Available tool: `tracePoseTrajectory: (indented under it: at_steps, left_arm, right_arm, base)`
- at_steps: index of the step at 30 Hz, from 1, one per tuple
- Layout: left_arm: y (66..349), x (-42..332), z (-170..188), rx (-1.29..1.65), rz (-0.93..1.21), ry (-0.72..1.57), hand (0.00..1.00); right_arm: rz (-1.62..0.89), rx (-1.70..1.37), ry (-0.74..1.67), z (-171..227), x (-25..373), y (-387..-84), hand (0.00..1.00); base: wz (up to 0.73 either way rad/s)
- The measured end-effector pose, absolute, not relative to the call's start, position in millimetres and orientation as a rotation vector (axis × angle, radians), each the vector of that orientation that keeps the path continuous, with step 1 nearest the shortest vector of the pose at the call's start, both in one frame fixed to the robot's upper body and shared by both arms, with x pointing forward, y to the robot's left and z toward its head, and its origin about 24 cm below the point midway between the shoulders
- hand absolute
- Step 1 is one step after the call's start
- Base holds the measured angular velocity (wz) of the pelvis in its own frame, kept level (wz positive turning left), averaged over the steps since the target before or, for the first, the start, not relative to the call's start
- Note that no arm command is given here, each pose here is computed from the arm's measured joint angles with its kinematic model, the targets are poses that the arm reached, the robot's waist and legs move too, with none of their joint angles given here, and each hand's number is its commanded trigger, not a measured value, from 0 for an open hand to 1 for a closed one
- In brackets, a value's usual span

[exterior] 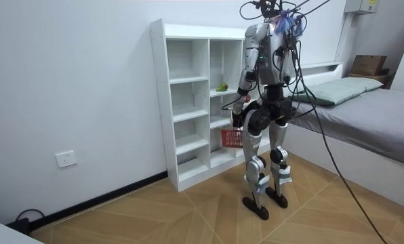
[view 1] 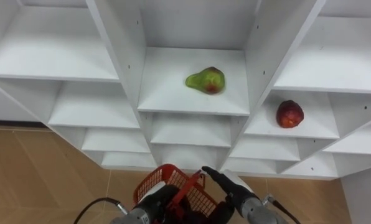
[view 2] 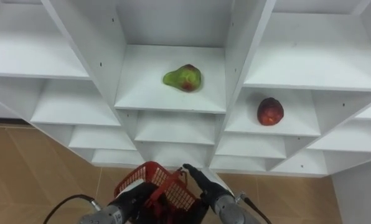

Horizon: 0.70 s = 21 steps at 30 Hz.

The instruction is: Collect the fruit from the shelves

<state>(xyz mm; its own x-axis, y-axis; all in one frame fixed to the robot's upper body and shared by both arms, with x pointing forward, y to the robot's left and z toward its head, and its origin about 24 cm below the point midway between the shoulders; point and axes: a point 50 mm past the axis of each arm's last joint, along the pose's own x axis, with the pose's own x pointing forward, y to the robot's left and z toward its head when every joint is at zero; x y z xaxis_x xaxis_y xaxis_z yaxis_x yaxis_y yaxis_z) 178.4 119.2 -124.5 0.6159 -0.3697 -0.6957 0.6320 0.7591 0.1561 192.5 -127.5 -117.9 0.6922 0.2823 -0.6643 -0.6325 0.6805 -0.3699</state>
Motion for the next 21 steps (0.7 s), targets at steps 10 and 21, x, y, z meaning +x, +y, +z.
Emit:
tracePoseTrajectory:
  at_steps: [10,21]
  left_arm:
    - [128.9,174.0,-129.1,0.396,-0.556,0.736,1.0]
    - [145.0,173.5,-126.2,0.192,-0.36,0.743,1.0]
  right_arm:
    - [0.523,-0.629,0.554,-110.0,197.0,-128.5,0.0]
    - [0.492,-0.544,0.377,-79.4,194.6,-118.8,0.0]
  base:
    - [-0.01]
    - [-0.01]
